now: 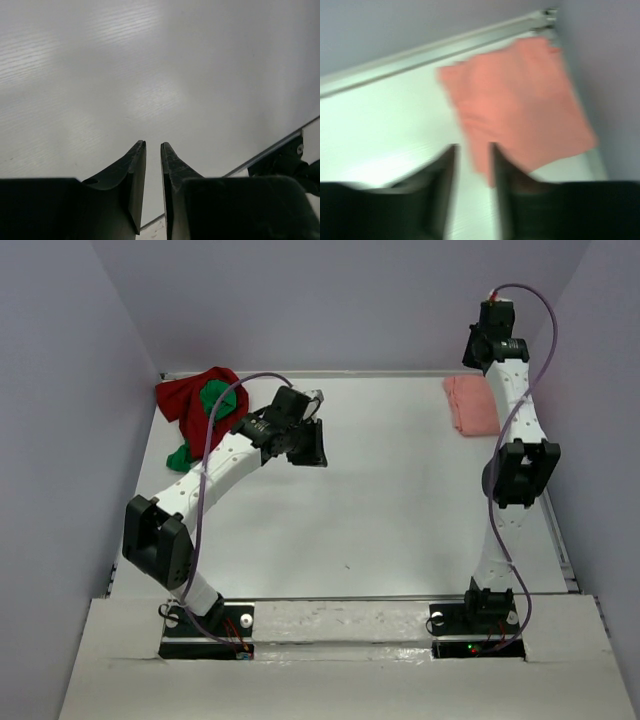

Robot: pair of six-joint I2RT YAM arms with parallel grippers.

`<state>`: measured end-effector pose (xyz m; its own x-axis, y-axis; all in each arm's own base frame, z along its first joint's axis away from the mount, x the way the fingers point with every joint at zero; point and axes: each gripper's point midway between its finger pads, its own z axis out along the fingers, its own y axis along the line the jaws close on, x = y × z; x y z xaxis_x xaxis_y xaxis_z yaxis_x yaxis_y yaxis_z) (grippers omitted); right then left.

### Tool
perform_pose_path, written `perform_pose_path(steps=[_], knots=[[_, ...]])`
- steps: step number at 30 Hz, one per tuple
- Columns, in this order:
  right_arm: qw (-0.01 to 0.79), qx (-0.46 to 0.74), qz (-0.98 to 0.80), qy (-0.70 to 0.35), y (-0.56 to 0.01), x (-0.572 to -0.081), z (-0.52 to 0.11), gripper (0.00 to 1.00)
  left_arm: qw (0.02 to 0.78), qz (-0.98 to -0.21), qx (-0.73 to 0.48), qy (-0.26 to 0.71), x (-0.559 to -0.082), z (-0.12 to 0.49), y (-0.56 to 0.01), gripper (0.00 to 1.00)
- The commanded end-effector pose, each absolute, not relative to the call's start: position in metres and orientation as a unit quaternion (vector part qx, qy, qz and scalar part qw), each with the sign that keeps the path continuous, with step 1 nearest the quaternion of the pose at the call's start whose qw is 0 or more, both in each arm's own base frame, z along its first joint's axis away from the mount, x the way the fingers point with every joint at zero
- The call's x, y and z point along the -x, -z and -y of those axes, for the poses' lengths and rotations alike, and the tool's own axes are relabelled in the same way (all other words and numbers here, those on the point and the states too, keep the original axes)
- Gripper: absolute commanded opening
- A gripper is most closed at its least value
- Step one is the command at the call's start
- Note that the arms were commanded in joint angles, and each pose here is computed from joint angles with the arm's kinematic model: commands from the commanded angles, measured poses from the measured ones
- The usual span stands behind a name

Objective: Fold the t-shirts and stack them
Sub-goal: Neatly place the folded tshirt to the corner

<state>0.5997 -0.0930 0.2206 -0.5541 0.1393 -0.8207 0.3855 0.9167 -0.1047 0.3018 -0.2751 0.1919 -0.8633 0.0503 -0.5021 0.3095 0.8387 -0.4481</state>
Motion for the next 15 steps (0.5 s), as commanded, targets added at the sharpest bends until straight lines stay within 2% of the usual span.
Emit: perform_pose_path(steps=[1,2,7,10,11,12,15], knots=[[0.459,-0.129,-0.877,-0.059,-0.28,-0.553,-0.027,0.0,0.323,-0.921,-0.035,0.216,-0.334,0.258,-0.219,0.27],[0.436,-0.128,-0.89,-0.045,-0.253,-0.545,-0.029,0.0,0.324,-0.921,-0.027,0.216,-0.334,0.256,-0.219,0.27],[0.399,-0.123,-0.908,0.029,-0.218,-0.527,-0.005,0.0,0.343,-0.903,-0.022,0.257,-0.322,0.257,-0.239,0.26],[0.405,-0.104,-0.907,0.051,-0.217,-0.529,0.002,0.0,0.341,-0.901,-0.02,0.268,-0.314,0.254,-0.24,0.15],[0.404,-0.1,-0.908,0.041,-0.215,-0.532,-0.002,0.0,0.341,-0.9,-0.022,0.269,-0.312,0.254,-0.24,0.04],[0.413,-0.103,-0.905,0.025,-0.225,-0.535,-0.007,0.0,0.344,-0.899,-0.027,0.271,-0.31,0.253,-0.243,0.01],[0.436,-0.095,-0.895,-0.023,-0.242,-0.538,-0.029,0.0,0.355,-0.901,-0.018,0.25,-0.314,0.243,-0.246,0.0]])
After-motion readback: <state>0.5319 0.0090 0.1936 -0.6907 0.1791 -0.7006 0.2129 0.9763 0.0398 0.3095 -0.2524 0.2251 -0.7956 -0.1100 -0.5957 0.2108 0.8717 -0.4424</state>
